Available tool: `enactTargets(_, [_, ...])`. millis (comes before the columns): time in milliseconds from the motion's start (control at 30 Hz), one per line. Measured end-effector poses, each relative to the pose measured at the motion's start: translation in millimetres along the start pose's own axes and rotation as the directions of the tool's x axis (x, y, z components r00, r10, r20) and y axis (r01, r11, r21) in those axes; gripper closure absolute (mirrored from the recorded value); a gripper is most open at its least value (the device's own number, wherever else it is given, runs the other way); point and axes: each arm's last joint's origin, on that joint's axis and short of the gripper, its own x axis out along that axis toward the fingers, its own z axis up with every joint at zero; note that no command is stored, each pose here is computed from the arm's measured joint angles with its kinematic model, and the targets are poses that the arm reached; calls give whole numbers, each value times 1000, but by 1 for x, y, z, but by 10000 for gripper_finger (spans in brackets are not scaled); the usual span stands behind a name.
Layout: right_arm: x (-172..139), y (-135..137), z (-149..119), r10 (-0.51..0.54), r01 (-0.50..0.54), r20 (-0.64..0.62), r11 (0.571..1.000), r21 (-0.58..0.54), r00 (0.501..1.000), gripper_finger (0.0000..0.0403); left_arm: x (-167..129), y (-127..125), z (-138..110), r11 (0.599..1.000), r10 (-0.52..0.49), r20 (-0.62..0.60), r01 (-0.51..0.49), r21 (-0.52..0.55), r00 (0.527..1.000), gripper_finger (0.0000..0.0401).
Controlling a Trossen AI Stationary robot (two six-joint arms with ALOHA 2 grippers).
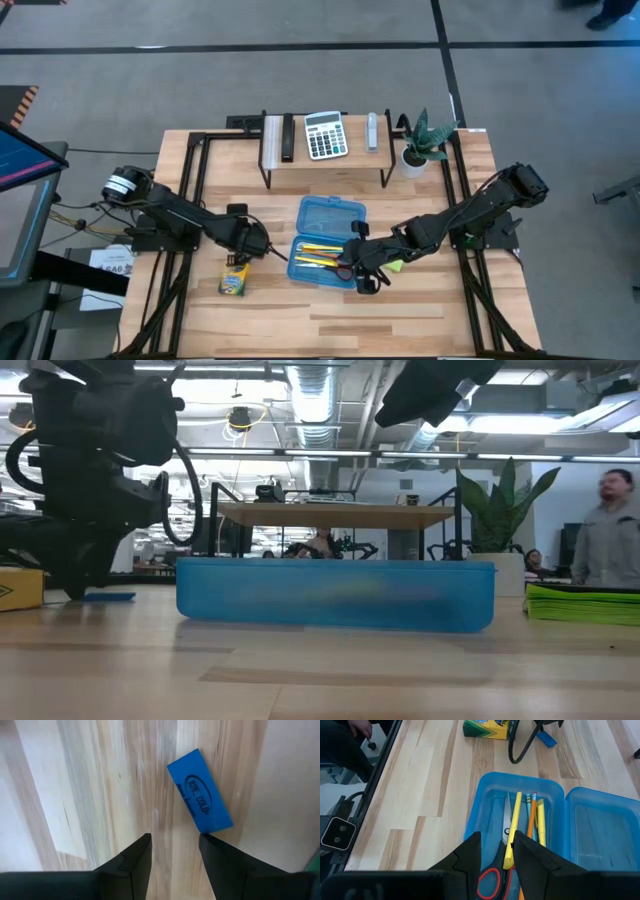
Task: Pack school essentials
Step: Put the blue eraser into the blue supply box
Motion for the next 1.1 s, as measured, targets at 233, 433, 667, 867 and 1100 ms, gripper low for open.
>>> enactTargets(233, [0, 0, 0, 0, 0, 1, 1000, 0, 1000, 272, -8, -2, 14, 1000, -23, 94, 25, -19, 995, 242])
enactTargets(433, [0, 0, 0, 1, -1, 2, 1000, 0, 1000, 272, -20, -4, 31, 997, -81, 194, 82, 4, 978, 242])
enactTargets(667, [0, 0, 0, 0, 0, 1, 1000, 0, 1000, 272, -30, -5, 41, 993, -118, 258, 118, 14, 959, 242])
enactTargets(867, [0, 0, 0, 0, 0, 0, 1000, 0, 1000, 272, -28, -3, 33, 982, -116, 173, 139, -130, 978, 242])
enactTargets(1100, [0, 1, 0, 2, -2, -2, 1000, -2, 1000, 272, -10, -1, 16, 961, -224, 223, 254, -114, 949, 242])
